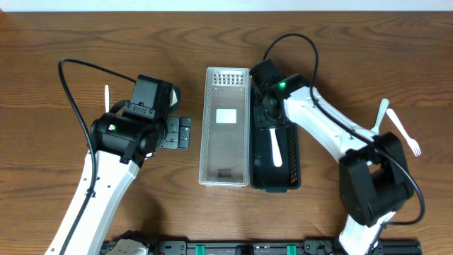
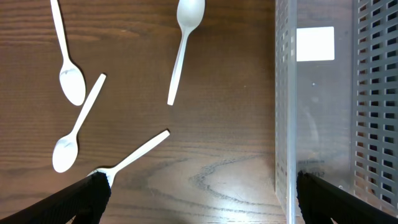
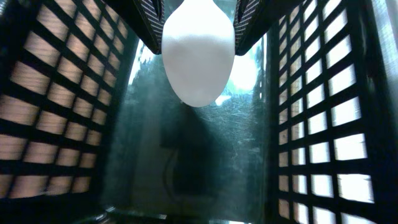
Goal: Pack container
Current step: 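Carry the white spoon into the black basket and release it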
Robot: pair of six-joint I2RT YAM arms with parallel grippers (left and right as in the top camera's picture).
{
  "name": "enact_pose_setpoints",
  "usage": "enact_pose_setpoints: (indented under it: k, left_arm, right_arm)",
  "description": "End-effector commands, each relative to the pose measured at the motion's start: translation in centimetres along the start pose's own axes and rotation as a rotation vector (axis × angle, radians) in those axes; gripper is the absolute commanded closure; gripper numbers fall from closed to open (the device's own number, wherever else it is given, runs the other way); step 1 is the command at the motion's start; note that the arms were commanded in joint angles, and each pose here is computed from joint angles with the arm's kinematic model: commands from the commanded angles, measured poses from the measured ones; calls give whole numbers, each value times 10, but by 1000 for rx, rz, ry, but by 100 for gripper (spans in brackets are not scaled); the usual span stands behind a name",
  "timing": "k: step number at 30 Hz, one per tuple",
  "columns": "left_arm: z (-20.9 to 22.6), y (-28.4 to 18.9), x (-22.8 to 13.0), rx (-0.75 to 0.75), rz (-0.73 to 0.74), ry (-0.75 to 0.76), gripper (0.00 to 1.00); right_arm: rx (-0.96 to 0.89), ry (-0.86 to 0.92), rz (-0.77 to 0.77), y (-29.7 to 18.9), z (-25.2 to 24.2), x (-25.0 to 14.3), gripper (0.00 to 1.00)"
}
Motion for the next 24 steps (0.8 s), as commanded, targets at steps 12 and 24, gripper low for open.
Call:
enact_pose_setpoints:
  k: [12,24]
  left_arm:
    - [3,-3,2,13,-4,-16,2]
    - [3,-3,2,13,-3,-16,2]
  right_arm:
    - [84,-56,-193,-82,3,29,28]
    - [-111,441,-406,-178,-196,50,16]
Point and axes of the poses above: each gripper's point midway between its finger pads, its own y axis out along the fingers, its own z axis along the line the jaws close on, x = y × z, the point moved 5 cm from there along -y, back along the fingers, and after that the axes turned 2 degrees about y, right-handed, at the moved point
